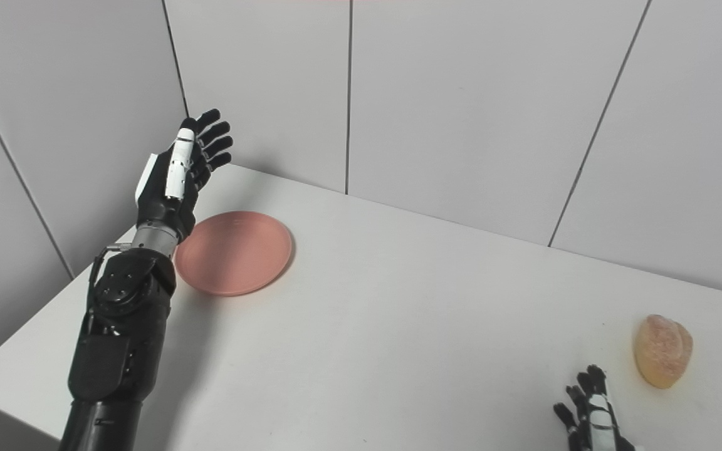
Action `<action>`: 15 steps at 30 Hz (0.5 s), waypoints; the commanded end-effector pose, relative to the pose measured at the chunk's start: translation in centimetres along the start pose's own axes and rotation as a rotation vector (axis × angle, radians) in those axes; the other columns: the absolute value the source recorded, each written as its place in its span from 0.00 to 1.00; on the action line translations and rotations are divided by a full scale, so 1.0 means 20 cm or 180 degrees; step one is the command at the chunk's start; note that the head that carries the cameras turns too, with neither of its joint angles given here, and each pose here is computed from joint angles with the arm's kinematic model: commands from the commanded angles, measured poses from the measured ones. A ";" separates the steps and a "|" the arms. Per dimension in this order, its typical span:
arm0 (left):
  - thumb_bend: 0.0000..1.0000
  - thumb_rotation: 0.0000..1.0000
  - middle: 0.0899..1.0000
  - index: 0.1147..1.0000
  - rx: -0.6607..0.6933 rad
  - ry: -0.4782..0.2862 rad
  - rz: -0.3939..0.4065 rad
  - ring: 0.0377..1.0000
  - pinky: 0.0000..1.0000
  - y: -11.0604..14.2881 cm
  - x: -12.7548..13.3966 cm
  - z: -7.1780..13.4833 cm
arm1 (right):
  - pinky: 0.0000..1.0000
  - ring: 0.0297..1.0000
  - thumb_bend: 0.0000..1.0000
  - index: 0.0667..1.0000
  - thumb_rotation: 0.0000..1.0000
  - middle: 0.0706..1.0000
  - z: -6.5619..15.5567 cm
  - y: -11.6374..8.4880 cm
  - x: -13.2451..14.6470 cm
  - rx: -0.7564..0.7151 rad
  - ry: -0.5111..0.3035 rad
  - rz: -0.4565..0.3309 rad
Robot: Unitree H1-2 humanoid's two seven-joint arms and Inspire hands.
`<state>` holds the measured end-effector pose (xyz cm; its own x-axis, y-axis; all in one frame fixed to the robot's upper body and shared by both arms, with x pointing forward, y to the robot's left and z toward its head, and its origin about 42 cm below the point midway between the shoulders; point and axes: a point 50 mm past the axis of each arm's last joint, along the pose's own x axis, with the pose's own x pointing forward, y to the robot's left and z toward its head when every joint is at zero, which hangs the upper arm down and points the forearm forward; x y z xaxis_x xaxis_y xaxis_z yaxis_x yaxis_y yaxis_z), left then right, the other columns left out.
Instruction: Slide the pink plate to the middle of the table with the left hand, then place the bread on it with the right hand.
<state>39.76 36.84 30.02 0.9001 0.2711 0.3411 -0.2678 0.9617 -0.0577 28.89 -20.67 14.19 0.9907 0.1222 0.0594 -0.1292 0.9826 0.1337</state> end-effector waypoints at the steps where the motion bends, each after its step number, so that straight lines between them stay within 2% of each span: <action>1: 0.40 1.00 0.83 0.79 0.0015 -0.0346 0.0010 0.84 0.85 0.01 0.07 0.14 | 1.00 1.00 0.13 1.00 1.00 1.00 0.04 -0.01 0.01 -0.0014 -0.0163 0.0015; 5: 0.40 1.00 0.84 0.81 0.0016 -0.0307 0.0101 0.85 0.86 0.11 0.11 0.12 | 1.00 1.00 0.13 1.00 1.00 1.00 0.03 -0.02 0.01 -0.0020 -0.0155 0.0015; 15: 0.37 1.00 0.83 0.81 -0.0091 -0.0164 0.0228 0.84 0.86 0.25 0.13 0.09 | 1.00 1.00 0.14 1.00 1.00 1.00 0.03 -0.03 0.02 -0.0014 -0.0158 -0.0001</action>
<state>39.93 41.65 29.16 0.8926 0.3487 0.2859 -0.3325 0.9372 -0.1051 29.07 -20.91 14.11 0.9909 0.1202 0.0609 -0.1275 0.9824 0.1367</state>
